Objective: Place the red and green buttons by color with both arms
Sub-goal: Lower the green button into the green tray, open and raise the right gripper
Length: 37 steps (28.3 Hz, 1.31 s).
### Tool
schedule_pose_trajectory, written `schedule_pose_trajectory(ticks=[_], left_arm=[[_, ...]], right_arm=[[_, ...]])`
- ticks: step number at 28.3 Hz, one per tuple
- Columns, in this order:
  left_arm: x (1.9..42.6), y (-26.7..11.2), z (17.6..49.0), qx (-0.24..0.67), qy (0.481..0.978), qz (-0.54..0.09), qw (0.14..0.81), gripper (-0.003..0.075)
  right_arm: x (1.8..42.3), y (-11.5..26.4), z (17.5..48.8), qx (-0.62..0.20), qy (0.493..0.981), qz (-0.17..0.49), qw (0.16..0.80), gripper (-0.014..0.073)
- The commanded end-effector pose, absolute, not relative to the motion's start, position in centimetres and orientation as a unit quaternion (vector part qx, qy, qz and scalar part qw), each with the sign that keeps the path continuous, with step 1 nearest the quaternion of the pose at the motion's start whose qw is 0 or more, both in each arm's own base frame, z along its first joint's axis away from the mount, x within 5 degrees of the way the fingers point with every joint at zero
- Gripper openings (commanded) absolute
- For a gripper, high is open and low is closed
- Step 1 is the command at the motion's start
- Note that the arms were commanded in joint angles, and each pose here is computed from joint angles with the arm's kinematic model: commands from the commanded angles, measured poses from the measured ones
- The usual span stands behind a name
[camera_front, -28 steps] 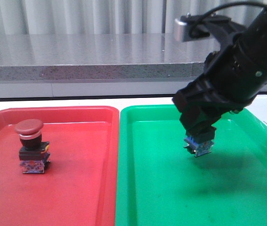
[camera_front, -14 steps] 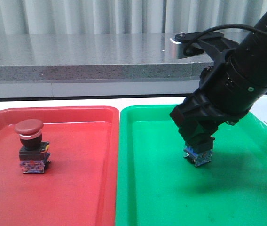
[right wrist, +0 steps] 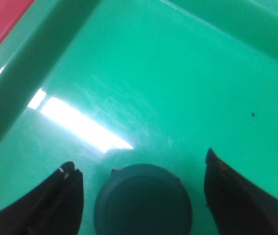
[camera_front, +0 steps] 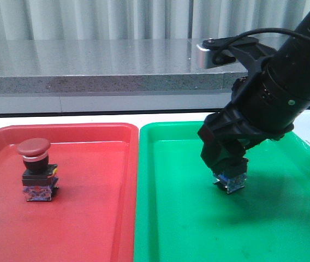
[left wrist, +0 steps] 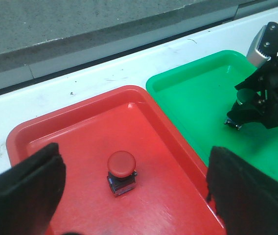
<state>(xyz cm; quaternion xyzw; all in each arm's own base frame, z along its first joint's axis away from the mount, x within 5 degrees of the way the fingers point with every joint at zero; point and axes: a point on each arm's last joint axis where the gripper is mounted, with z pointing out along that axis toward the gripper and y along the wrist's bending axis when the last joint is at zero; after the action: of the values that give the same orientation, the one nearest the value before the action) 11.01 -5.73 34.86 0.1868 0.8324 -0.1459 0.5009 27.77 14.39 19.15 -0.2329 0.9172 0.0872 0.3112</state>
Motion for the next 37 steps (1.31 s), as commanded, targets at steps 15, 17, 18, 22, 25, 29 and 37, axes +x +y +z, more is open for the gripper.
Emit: schedule_pose_trajectory(ticks=[15, 17, 18, 22, 25, 29, 37], left_arm=[[11.1, -5.9, 36.2, 0.178, 0.809, -0.163, 0.536, 0.0565], [11.1, -5.9, 36.2, 0.178, 0.809, -0.163, 0.536, 0.0565], [11.1, -5.9, 36.2, 0.178, 0.809, -0.163, 0.536, 0.0565], [11.1, -5.9, 36.2, 0.178, 0.809, -0.163, 0.536, 0.0565], [11.1, -5.9, 36.2, 0.178, 0.809, -0.163, 0.536, 0.0565], [11.1, -5.9, 36.2, 0.178, 0.809, -0.163, 0.536, 0.0565], [11.1, -5.9, 36.2, 0.178, 0.809, -0.163, 0.536, 0.0565]], right_arm=[[23.8, 12.7, 31.0, -0.246, 0.881, 0.112, 0.389, 0.0559], [22.8, 12.2, 31.9, -0.247, 0.877, 0.115, 0.395, 0.0559], [22.2, 11.9, 32.7, -0.247, 0.873, 0.117, 0.404, 0.0559], [20.3, 11.0, 34.2, -0.250, 0.868, 0.120, 0.411, 0.0559], [19.0, 10.4, 35.1, -0.251, 0.864, 0.123, 0.418, 0.0559], [17.2, 9.5, 35.8, -0.253, 0.860, 0.125, 0.425, 0.0559], [13.8, 7.9, 35.6, -0.257, 0.860, 0.127, 0.422, 0.0559]])
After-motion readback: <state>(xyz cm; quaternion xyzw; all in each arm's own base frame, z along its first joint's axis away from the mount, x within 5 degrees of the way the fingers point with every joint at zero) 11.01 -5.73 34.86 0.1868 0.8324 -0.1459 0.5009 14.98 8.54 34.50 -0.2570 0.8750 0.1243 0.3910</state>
